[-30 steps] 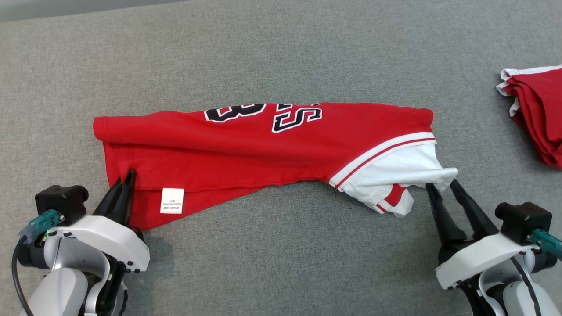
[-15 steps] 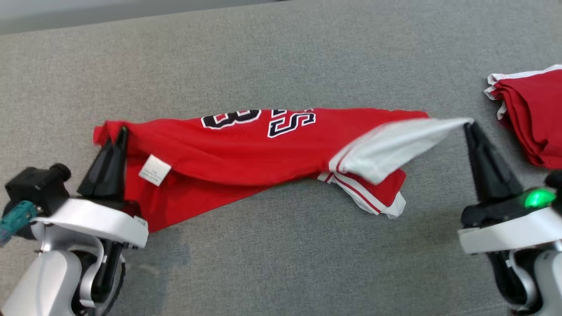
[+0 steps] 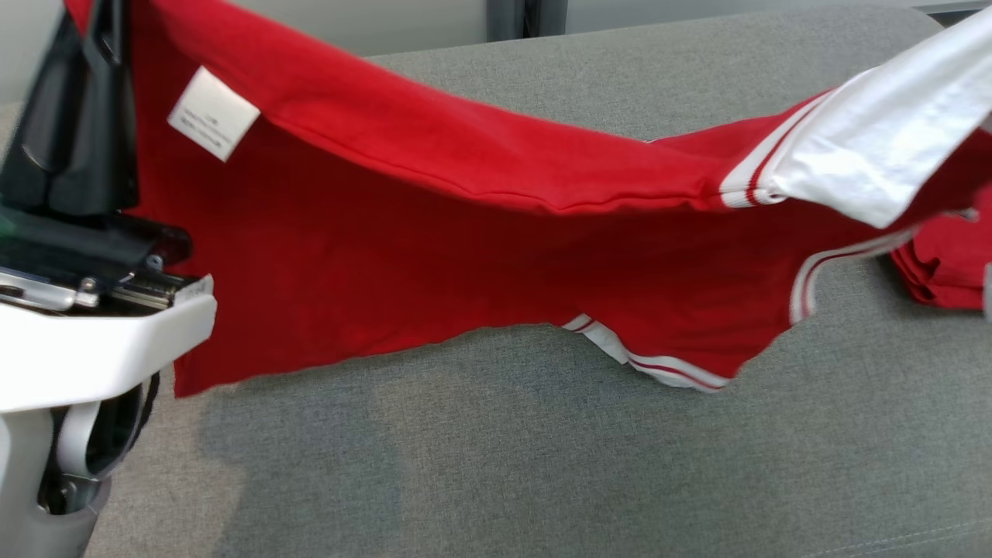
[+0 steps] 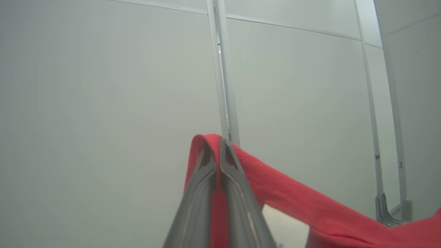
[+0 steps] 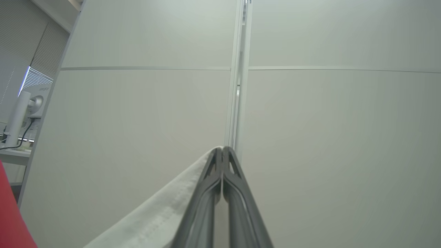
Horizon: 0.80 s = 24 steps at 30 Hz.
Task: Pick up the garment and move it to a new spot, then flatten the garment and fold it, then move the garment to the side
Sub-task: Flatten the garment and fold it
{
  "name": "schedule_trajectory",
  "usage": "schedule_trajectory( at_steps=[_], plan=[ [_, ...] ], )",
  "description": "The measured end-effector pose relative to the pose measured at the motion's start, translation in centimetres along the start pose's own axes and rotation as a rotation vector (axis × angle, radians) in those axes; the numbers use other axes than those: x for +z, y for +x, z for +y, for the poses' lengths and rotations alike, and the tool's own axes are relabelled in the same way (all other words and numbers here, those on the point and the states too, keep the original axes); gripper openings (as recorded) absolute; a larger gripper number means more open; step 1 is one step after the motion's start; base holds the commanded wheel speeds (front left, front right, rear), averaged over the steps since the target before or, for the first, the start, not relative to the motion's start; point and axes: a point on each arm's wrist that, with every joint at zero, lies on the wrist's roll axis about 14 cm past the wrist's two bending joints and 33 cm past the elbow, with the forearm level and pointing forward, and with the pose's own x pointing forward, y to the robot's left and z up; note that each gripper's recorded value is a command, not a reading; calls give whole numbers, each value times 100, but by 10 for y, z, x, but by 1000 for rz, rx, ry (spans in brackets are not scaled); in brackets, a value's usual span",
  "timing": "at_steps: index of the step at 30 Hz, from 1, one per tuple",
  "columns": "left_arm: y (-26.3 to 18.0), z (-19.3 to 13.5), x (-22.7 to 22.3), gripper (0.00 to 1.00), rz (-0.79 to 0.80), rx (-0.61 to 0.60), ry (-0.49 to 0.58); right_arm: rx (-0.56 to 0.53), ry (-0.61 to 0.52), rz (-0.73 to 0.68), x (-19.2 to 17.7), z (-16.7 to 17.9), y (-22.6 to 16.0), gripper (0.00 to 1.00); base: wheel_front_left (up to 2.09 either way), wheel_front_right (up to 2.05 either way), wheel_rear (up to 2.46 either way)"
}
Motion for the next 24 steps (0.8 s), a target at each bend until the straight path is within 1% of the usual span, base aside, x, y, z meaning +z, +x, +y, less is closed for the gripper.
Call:
schedule_trajectory(
  at_steps=[3,8,12,17,21,24],
  plan=[
    [7,-5,28,0,-81,-19,31,14,-28,-69,24,0,11,0,0,0,0],
    [10,-11,43,0,-115,-32,45,27,-32,-83,31,2,17,0,0,0,0],
    [14,-14,43,0,-121,-42,43,37,-26,-58,23,2,22,0,0,0,0],
    [28,-14,37,0,-131,-65,35,51,-6,-31,2,-2,35,0,0,0,0],
    [50,-12,27,0,-134,-88,23,80,12,-16,-17,-3,57,0,0,0,0],
    [73,-9,23,0,-150,-106,31,108,12,-26,-28,-3,83,0,0,0,0]
  ],
)
